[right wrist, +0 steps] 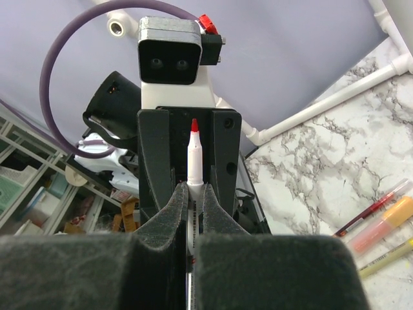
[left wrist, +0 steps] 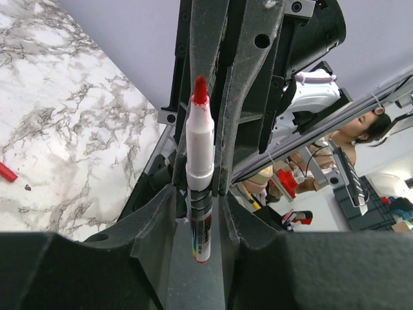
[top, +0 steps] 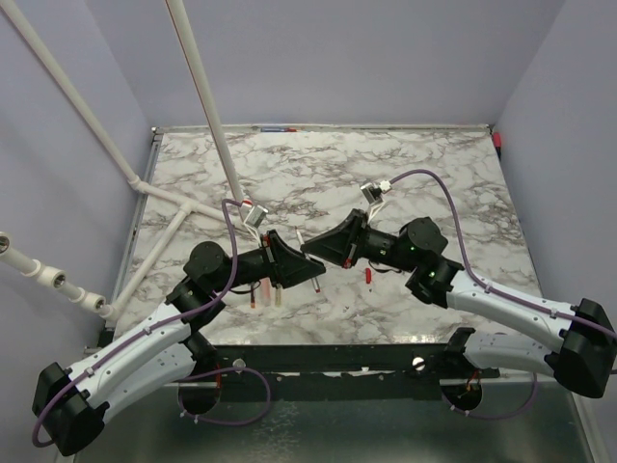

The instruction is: Insert the pens into the pen caps

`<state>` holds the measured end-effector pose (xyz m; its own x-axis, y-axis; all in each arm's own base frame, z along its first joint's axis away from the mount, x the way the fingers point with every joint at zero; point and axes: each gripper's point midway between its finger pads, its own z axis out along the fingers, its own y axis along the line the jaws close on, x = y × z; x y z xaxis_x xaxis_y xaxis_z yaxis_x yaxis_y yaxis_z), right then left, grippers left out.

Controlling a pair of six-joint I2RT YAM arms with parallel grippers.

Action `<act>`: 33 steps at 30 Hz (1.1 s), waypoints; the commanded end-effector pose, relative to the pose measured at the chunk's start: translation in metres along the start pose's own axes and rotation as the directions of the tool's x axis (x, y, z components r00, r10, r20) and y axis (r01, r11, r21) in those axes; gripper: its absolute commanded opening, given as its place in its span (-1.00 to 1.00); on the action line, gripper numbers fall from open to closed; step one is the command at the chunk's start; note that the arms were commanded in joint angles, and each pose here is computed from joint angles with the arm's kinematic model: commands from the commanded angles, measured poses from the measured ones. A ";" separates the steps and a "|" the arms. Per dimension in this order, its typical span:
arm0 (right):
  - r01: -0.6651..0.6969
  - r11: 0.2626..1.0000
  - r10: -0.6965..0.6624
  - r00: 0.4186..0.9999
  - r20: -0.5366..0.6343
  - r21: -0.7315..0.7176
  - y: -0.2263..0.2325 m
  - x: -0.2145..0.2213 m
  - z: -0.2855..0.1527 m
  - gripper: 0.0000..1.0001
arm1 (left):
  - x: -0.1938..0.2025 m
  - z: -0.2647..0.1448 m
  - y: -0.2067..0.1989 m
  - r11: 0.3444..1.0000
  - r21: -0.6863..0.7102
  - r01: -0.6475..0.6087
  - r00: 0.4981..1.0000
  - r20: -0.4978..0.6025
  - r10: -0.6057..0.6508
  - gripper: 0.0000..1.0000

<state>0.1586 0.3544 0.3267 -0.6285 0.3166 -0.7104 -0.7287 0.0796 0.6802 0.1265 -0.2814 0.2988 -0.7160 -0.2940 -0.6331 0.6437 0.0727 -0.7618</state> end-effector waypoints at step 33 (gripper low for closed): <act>0.179 0.955 -0.175 0.984 -0.037 0.236 -0.020 -0.014 -0.020 -0.16 | 0.037 -0.014 0.064 0.967 -0.237 -0.097 0.983 -0.173 0.056 -1.00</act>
<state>0.1648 0.3437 0.3096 -0.5681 0.2663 -0.7787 -0.7428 0.2415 0.6245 0.1295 -0.2807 0.2490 -0.7297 -0.2006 -0.6537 0.6242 0.1947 -0.7566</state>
